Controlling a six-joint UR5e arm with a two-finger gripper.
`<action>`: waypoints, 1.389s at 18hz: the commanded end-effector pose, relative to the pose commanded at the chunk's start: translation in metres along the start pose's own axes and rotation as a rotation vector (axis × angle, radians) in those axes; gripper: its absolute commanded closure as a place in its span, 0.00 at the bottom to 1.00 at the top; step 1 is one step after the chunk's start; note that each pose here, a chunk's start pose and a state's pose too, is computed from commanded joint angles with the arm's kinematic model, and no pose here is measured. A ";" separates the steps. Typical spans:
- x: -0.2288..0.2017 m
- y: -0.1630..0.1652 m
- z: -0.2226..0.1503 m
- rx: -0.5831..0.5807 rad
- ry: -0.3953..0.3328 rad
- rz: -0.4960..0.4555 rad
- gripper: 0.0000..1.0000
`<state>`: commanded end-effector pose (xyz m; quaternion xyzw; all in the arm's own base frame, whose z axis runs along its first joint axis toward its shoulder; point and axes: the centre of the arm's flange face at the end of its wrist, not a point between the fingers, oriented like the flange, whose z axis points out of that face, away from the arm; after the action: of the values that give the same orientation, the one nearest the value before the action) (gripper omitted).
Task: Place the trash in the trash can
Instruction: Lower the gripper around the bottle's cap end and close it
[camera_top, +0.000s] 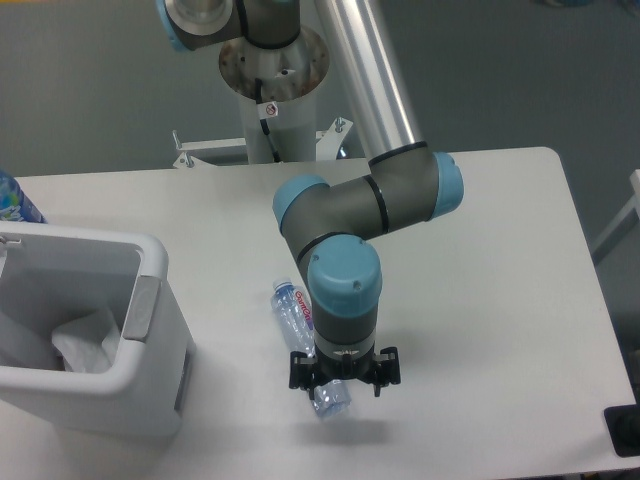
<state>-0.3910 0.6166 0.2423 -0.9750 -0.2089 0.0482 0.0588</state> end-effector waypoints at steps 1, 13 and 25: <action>0.002 0.000 0.003 -0.006 0.001 0.003 0.00; 0.023 0.004 0.046 -0.075 -0.007 0.021 0.08; 0.033 0.000 0.043 -0.067 0.002 0.000 0.58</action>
<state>-0.3660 0.6349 0.1977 -0.9765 -0.2101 0.0401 0.0264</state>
